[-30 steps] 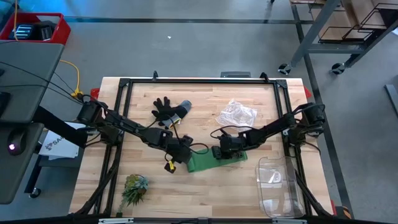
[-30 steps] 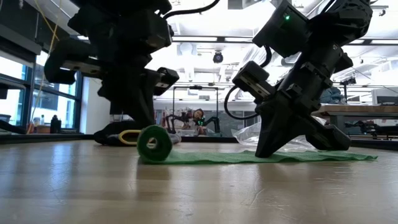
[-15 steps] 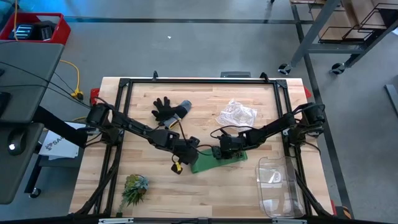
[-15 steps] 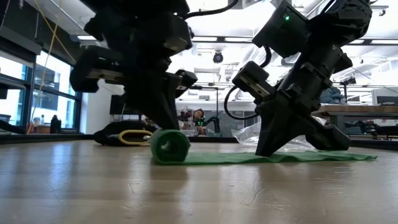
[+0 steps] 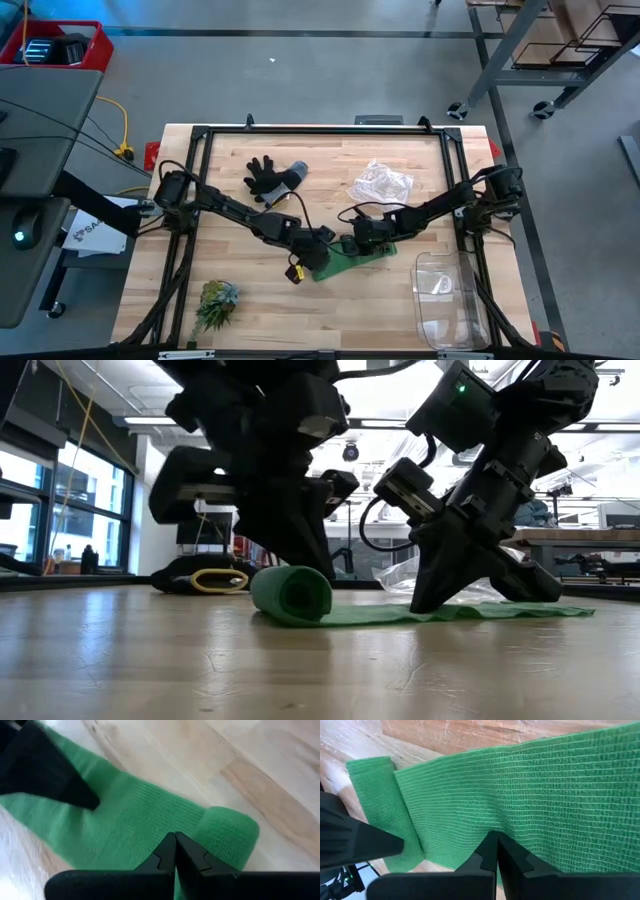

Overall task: Roll bandage
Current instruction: Roll the green bandage

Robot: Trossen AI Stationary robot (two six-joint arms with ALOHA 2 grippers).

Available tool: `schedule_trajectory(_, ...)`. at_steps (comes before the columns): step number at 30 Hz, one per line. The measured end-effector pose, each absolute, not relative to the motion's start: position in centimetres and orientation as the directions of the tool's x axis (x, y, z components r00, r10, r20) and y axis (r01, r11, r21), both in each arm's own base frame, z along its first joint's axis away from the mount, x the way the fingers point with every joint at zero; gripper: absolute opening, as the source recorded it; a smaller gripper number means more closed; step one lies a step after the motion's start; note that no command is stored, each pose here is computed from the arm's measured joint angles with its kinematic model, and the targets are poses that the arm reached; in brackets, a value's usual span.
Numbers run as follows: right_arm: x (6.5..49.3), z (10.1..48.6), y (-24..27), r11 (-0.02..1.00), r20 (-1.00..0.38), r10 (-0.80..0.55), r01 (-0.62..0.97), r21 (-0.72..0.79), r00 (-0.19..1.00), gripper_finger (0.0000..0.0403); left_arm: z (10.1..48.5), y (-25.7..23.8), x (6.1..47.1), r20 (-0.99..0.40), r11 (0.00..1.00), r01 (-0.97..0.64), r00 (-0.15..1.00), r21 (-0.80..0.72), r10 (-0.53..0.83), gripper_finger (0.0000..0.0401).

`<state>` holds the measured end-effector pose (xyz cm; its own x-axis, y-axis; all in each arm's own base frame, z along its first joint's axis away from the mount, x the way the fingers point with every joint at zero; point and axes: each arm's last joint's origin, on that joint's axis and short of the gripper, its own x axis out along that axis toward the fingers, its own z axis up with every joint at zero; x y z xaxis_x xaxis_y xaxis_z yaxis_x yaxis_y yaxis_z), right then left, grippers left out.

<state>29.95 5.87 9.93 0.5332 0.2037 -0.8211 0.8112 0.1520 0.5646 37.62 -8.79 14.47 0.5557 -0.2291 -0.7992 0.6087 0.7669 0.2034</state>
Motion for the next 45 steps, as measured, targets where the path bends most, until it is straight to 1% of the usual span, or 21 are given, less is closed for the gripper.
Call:
schedule_trajectory(3,30.0,9.9,5.9,0.153,-0.82,0.201,0.809,0.567,0.536,0.0,15.1,-8.8,38.1,-0.797,0.758,0.601,0.574,0.255,-0.187,0.0)
schedule_trajectory(7,30.0,10.0,5.9,0.157,-0.819,0.196,0.807,0.569,0.539,0.0,18.1,-8.4,38.2,-0.771,0.777,0.538,0.628,0.326,-0.111,0.0)
schedule_trajectory(10,30.0,10.0,5.9,0.158,-0.817,0.197,0.805,0.572,0.542,0.0,19.6,-7.7,37.3,-0.785,0.826,0.481,0.614,0.295,-0.077,0.0)
schedule_trajectory(13,30.0,10.0,5.9,0.159,-0.816,0.197,0.804,0.574,0.544,0.0,20.3,-7.3,36.1,-0.827,0.865,0.456,0.555,0.21,-0.092,0.0)
schedule_trajectory(15,30.0,10.0,5.9,0.159,-0.816,0.197,0.803,0.574,0.544,0.0,19.6,-7.3,35.5,-0.849,0.862,0.479,0.514,0.166,-0.122,0.0)
schedule_trajectory(18,30.1,10.0,5.9,0.164,-0.815,0.198,0.801,0.575,0.544,0.0,17.7,-7.6,34.3,-0.875,0.826,0.553,0.448,0.11,-0.183,0.0)
schedule_trajectory(22,30.1,10.0,5.9,0.168,-0.814,0.201,0.8,0.576,0.544,0.0,16.8,-8.1,33.8,-0.869,0.755,0.638,0.45,0.152,-0.205,0.0)
schedule_trajectory(25,30.1,10.0,5.9,0.167,-0.814,0.202,0.8,0.576,0.545,0.0,16.8,-8.3,33.8,-0.863,0.729,0.662,0.459,0.175,-0.21,0.0)
schedule_trajectory(31,30.1,10.0,5.9,0.167,-0.814,0.202,0.8,0.576,0.544,0.0,17.1,-8.4,34.3,-0.833,0.744,0.644,0.502,0.179,-0.234,0.0)
schedule_trajectory(35,30.1,10.0,5.9,0.167,-0.814,0.203,0.8,0.576,0.544,0.0,16.5,-8.6,34.6,-0.83,0.736,0.658,0.492,0.157,-0.262,0.0)
schedule_trajectory(43,30.1,10.0,5.9,0.173,-0.814,0.205,0.798,0.577,0.544,0.0,16.4,-8.6,34.7,-0.829,0.741,0.652,0.497,0.162,-0.256,0.0)
schedule_trajectory(45,30.1,10.0,5.9,0.174,-0.814,0.205,0.798,0.577,0.544,0.0,16.2,-8.6,34.7,-0.837,0.744,0.644,0.497,0.178,-0.229,0.0)
